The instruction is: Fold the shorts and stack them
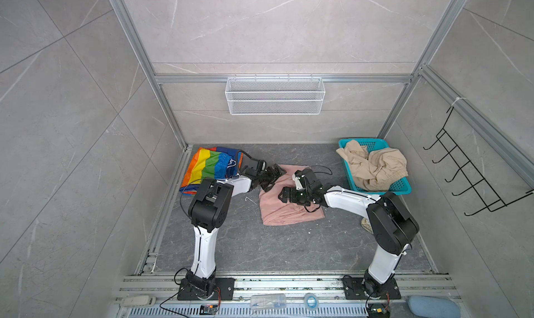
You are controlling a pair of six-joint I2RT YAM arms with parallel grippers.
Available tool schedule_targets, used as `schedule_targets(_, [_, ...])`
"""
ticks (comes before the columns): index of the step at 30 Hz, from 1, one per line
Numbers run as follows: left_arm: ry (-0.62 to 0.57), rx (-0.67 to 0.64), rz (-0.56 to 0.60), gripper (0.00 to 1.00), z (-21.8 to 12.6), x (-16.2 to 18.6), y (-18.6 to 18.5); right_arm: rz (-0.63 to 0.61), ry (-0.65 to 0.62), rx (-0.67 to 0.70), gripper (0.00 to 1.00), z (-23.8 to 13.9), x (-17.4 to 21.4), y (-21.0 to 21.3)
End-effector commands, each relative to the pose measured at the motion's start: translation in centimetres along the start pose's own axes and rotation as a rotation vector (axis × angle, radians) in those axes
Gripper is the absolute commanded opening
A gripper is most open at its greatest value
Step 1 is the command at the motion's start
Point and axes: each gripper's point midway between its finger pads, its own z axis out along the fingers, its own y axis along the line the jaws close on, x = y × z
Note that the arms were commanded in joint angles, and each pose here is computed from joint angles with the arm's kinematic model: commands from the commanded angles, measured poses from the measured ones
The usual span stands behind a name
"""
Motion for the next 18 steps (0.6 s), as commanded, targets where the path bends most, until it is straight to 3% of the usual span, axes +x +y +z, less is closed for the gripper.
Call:
schedule_targets(1, [-0.078, 0.063, -0.004, 0.99, -1.0, -3.5, -1.2, 0.07, 0.033, 0.006, 1.0, 0.9, 0.7, -2.9])
schedule_targets(7, [-0.124, -0.039, -0.097, 0.99, -0.1, -4.9, 5.5, 0.087, 0.092, 0.073, 1.0, 1.1, 3.5, -7.2])
schedule_targets(10, [-0.124, -0.037, -0.115, 0.99, 0.8, -4.7, 6.6, 0.09, 0.116, 0.065, 1.0, 0.8, 4.8, -7.5])
schedule_targets(14, [-0.133, -0.024, -0.083, 0.99, -0.1, -4.8, 5.4, 0.054, 0.071, 0.024, 1.0, -1.9, 3.5, -5.6])
schedule_targets(18, [-0.162, -0.018, -0.001, 0.99, -3.0, -5.4, 2.0, 0.026, -0.036, -0.024, 1.0, -6.5, -0.3, -3.1])
